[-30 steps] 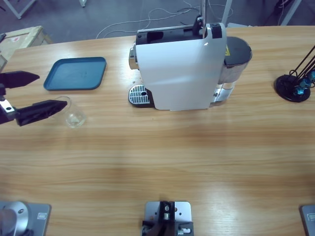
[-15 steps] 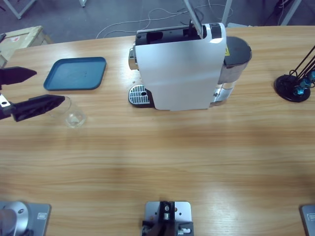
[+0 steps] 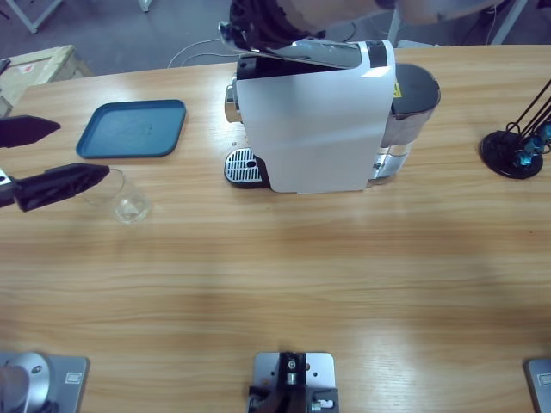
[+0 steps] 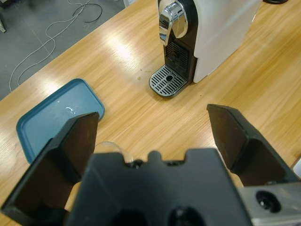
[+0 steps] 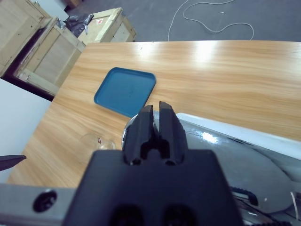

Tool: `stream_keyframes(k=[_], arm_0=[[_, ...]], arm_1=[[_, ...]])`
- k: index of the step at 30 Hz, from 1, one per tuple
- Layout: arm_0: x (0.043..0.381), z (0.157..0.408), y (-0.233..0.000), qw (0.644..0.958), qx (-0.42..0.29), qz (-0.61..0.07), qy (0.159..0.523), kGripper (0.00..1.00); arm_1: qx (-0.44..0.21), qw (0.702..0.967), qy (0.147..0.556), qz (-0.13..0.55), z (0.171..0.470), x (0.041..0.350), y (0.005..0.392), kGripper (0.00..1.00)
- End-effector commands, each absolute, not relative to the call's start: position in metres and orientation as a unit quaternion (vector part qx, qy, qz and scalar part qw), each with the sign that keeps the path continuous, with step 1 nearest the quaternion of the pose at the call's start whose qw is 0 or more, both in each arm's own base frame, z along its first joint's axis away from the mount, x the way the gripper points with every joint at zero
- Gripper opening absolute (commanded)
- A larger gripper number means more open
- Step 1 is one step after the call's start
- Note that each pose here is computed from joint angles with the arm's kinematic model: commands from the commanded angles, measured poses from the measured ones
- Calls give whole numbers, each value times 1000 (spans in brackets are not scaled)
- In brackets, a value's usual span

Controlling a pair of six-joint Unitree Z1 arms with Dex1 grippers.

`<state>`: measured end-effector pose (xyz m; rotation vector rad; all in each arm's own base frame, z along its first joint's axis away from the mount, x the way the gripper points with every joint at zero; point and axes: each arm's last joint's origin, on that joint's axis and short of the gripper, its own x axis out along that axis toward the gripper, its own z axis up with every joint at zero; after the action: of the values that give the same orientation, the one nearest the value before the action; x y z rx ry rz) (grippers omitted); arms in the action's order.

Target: Pour coffee

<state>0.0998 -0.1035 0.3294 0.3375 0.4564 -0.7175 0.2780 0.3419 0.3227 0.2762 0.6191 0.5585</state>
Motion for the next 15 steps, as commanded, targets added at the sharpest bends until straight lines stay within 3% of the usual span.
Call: stream_keyframes(k=[1, 15], arm_0=[[97, 324, -101, 896, 165, -344, 229, 991], [99, 323, -103, 895, 164, -344, 233, 991]], arm_1=[[27, 867, 434, 242, 211, 271, 369, 0], [-4, 850, 485, 208, 181, 274, 363, 0]])
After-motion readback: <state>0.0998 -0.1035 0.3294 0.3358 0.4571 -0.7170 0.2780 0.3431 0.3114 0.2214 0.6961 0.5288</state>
